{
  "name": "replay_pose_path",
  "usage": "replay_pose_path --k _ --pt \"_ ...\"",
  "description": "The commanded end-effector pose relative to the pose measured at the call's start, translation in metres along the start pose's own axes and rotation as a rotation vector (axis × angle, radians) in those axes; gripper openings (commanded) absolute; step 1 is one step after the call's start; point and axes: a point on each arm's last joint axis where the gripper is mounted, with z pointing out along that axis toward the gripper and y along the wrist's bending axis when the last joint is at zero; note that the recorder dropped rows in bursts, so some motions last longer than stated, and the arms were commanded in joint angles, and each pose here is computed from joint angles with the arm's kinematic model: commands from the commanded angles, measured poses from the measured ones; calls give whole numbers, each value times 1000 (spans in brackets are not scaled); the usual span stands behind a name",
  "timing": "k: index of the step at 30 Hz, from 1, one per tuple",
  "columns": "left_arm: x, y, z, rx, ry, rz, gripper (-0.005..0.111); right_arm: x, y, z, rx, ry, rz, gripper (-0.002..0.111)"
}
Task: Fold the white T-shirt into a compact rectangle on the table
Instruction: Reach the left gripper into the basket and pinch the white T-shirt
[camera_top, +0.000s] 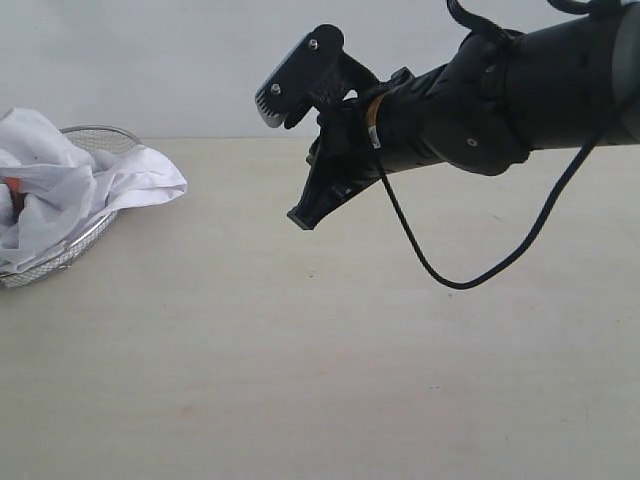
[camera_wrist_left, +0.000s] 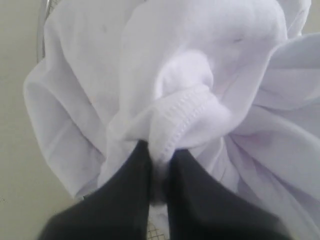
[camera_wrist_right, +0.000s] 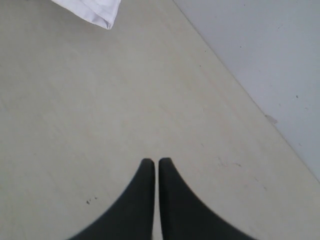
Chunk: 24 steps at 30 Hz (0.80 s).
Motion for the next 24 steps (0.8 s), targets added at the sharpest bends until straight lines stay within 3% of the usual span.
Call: replay_pose_path --k 1,6,12,17,24 --pt "-2 -6 -2 33 -9 -47 4 -2 -3 -2 9 -16 -5 0" --pt "-16 -11 -11 98 -70 -71 4 -3 -3 -2 9 -20 -5 0" --pt "-39 -24 -46 143 -143 -20 4 -8 -4 -2 11 -72 -2 0" --pt "-60 -37 -81 130 -263 5 4 -18 1 -4 -5 -170 110 0" --pt "-73 -53 -111 137 -365 22 4 -49 49 2 -150 -416 157 0"
